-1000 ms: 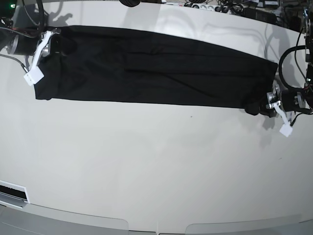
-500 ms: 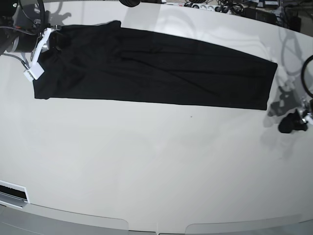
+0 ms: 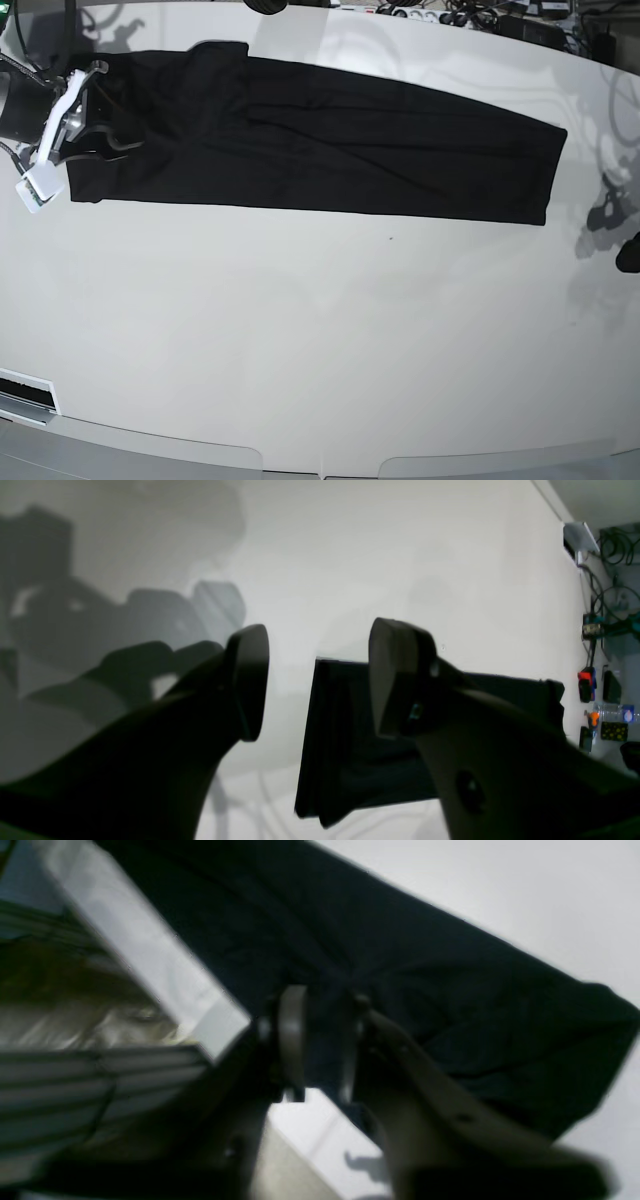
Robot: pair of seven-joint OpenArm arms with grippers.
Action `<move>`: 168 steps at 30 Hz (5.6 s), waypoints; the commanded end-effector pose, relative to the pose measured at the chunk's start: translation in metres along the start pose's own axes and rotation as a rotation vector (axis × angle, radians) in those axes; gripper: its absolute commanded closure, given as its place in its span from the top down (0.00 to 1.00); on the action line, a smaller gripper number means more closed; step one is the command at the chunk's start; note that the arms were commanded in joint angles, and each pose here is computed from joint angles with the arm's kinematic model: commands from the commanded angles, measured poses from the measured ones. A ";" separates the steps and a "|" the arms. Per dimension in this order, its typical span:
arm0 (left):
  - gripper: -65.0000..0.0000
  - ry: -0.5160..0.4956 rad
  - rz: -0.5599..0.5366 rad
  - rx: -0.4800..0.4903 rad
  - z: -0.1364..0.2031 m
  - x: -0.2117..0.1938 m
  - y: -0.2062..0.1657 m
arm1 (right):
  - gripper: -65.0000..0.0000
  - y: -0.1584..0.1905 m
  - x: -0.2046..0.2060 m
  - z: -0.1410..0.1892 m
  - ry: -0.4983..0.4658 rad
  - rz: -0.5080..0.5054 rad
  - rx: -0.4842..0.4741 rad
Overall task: Layout the t-shirt on the table in an organized manner, then fold the t-shirt properly
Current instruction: 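Grasp the end of the folded strip with the right gripper, then move the left gripper to the strip's other end and grasp it, then fold the strip end with the left gripper over toward the right gripper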
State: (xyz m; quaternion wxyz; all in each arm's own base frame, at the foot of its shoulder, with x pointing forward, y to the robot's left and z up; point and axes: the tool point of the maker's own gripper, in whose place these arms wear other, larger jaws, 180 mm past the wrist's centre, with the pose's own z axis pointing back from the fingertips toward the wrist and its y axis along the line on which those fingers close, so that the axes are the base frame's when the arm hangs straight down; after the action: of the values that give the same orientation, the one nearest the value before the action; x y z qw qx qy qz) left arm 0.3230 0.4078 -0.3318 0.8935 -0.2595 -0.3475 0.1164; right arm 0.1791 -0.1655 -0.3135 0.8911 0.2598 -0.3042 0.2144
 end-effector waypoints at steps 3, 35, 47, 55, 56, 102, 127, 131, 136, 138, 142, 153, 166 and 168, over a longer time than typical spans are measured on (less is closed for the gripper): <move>0.51 -0.015 -0.019 0.009 0.013 0.008 0.003 | 0.00 -0.011 -0.004 -0.013 -0.029 -0.034 -0.069; 0.51 0.159 -0.061 0.099 0.014 -0.067 0.026 | 0.00 -0.038 -0.115 -0.119 0.246 -0.128 -0.112; 0.51 0.152 -0.119 0.184 -0.001 -0.102 0.045 | 0.00 -0.039 -0.111 -0.120 0.240 -0.124 -0.115; 0.51 0.164 -0.120 0.160 -0.027 -0.129 0.036 | 0.00 -0.039 -0.116 -0.119 0.268 -0.126 -0.113; 0.51 0.163 -0.120 0.159 -0.028 -0.130 0.035 | 0.00 -0.038 -0.118 -0.118 0.276 -0.127 -0.112; 0.51 0.219 -0.070 0.083 0.002 -0.102 0.021 | 0.00 -0.039 -0.106 -0.121 0.242 -0.133 -0.100; 0.51 0.251 -0.073 0.077 -0.024 -0.134 0.015 | 0.00 -0.039 -0.105 -0.121 0.241 -0.133 -0.100; 0.51 0.261 -0.039 0.040 -0.024 -0.136 0.008 | 0.00 -0.039 -0.105 -0.121 0.240 -0.133 -0.100; 0.45 0.262 -0.024 0.021 -0.024 -0.136 0.004 | 0.00 -0.039 -0.105 -0.121 0.241 -0.133 -0.100; 0.41 0.258 -0.012 0.007 -0.024 -0.136 0.001 | 0.00 -0.039 -0.105 -0.121 0.240 -0.133 -0.100; 0.29 0.253 -0.010 0.003 -0.024 -0.135 0.000 | 0.00 -0.039 -0.105 -0.122 0.240 -0.133 -0.100; 0.00 0.188 0.012 -0.035 -0.017 -0.112 -0.006 | 0.00 -0.039 -0.105 -0.121 0.240 -0.133 -0.100; 0.00 0.182 -0.074 -0.023 0.004 -0.080 -0.008 | 0.00 -0.039 -0.065 -0.115 0.158 -0.040 -0.122; 0.00 0.185 -0.062 -0.041 0.002 -0.083 -0.012 | 0.00 -0.038 -0.057 -0.114 0.142 -0.022 -0.126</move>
State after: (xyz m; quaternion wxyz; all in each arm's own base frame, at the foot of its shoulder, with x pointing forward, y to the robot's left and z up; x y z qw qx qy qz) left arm 0.2487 0.3594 -0.3882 0.9262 -0.2777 -0.2471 0.0637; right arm 0.1974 -0.1384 -0.4501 0.9328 0.1916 -0.2298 0.2008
